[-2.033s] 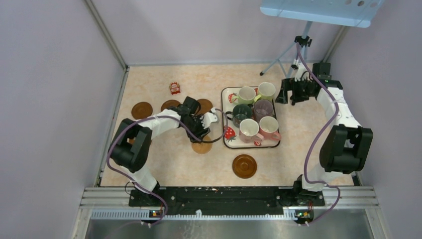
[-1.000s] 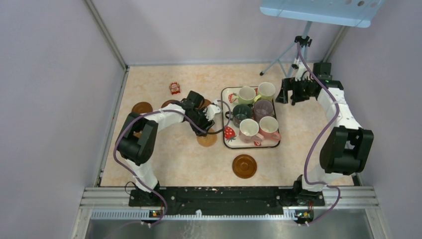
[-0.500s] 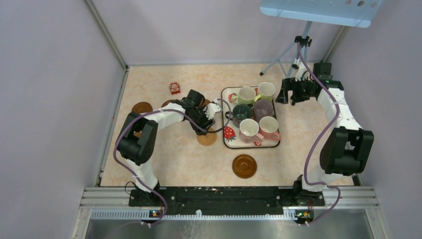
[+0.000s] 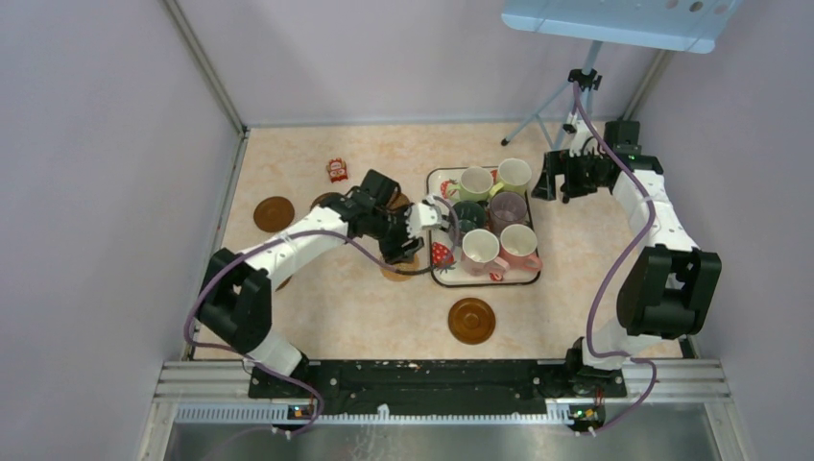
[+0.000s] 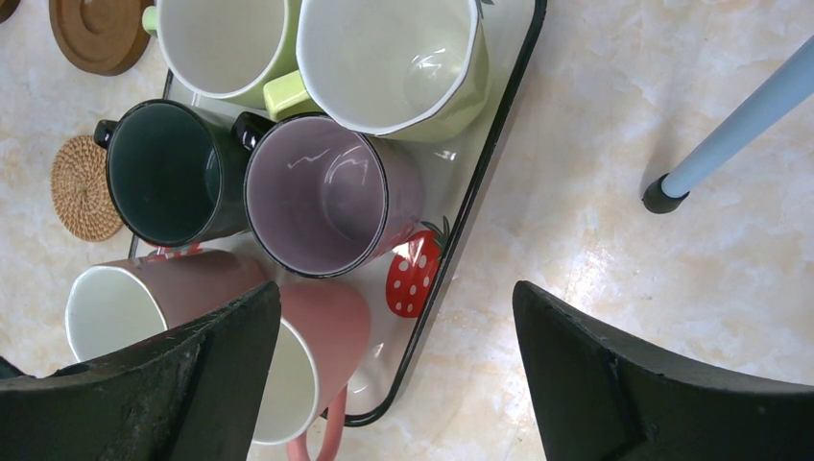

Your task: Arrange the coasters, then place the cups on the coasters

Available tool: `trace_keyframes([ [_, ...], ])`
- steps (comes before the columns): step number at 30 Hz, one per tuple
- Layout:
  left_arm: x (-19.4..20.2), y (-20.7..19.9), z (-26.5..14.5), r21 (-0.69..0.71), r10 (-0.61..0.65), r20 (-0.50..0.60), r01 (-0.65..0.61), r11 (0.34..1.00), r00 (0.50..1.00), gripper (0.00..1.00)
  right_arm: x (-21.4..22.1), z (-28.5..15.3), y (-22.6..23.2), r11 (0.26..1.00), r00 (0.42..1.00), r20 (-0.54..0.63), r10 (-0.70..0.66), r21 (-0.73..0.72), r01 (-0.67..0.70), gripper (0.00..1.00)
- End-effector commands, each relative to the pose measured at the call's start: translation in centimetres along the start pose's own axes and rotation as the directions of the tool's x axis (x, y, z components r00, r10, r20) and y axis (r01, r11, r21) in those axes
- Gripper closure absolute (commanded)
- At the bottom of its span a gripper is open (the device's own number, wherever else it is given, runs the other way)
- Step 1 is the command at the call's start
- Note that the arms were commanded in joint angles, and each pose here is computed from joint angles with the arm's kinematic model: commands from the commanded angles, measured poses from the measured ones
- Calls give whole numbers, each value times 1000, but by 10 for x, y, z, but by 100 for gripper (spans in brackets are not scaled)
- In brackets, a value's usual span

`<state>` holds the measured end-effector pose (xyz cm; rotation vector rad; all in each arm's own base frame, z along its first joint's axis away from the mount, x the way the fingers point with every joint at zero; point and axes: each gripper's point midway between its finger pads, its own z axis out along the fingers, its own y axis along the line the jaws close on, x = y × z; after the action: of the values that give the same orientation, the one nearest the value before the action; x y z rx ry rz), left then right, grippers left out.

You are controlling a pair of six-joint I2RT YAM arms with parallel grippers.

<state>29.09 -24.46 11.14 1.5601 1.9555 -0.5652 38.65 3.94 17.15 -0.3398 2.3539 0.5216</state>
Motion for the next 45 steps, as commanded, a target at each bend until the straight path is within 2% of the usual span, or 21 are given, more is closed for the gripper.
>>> trace_keyframes([
  [1,-24,-75,9,191,189,88,-202,961,978,37,-18,-14,4,1000,998,55,-28,2,28,11],
  [5,-43,-122,38,245,306,134,-330,912,943,36,-21,-15,3,1000,998,58,-31,-1,31,10],
  [13,-75,-171,95,298,413,163,-444,845,896,37,-14,-23,-9,999,998,47,-35,-13,35,11],
  [20,-97,-174,126,291,368,154,-397,870,917,36,-6,-34,-11,999,998,54,-38,-25,39,10],
  [23,-107,-171,137,279,384,161,-415,866,909,35,-2,-37,-10,999,998,53,-44,-29,45,10],
  [28,-96,-170,156,315,430,105,-440,841,897,34,0,-41,-14,999,997,58,-41,-25,43,10],
  [36,-65,-179,163,407,458,48,-436,803,888,32,3,-48,-24,999,998,59,-31,-16,32,11],
  [45,-17,-179,138,497,446,-70,-357,791,892,39,4,-45,-27,999,998,53,-36,-21,37,11],
])
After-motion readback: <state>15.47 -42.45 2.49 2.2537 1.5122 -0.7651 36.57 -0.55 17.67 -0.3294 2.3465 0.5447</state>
